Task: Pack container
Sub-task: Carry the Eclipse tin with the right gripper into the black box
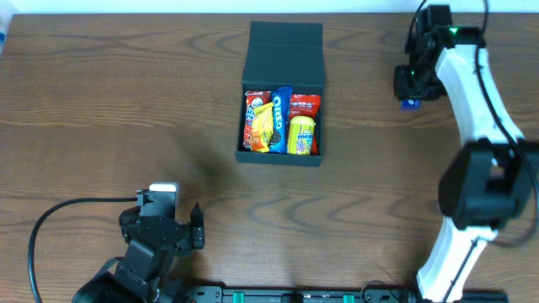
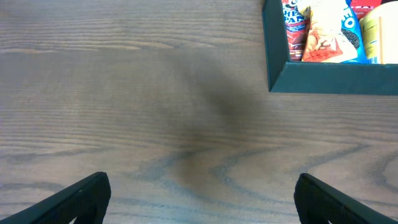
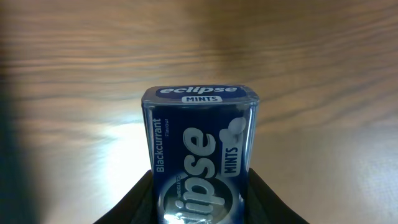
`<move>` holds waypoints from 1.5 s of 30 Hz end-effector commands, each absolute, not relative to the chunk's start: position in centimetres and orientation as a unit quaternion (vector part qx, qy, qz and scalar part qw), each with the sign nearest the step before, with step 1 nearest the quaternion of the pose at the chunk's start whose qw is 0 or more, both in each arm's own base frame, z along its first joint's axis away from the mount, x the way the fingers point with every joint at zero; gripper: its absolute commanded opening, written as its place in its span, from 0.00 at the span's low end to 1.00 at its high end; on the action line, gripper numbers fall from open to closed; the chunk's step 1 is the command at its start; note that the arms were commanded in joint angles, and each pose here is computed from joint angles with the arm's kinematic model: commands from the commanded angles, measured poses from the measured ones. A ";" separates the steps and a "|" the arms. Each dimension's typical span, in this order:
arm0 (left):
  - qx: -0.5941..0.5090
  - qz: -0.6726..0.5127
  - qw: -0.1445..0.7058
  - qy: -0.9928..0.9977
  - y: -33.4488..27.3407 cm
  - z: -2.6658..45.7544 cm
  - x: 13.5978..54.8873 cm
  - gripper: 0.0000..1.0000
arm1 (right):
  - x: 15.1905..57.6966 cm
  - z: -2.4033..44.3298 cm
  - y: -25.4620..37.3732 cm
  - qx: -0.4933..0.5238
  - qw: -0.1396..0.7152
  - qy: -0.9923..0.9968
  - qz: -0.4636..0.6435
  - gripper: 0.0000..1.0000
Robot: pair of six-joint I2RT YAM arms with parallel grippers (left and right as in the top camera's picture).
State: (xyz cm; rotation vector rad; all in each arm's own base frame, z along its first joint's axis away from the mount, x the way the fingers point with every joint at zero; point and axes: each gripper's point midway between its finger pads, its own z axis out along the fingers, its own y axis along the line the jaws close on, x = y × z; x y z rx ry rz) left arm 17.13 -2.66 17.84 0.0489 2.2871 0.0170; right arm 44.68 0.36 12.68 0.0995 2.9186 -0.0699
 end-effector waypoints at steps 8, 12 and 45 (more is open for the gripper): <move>0.020 0.019 0.415 0.909 -2.2 17.7 17.1 0.95 | 41.0 21.2 16.6 -0.017 0.178 0.974 0.141 0.01; 0.021 0.019 0.415 0.909 -2.2 17.7 17.1 0.95 | 40.3 20.9 22.2 -0.046 0.184 0.968 0.166 0.01; 0.020 0.019 0.415 0.909 -2.2 17.7 17.1 0.95 | 36.8 10.2 34.8 -0.044 0.078 0.976 0.196 0.01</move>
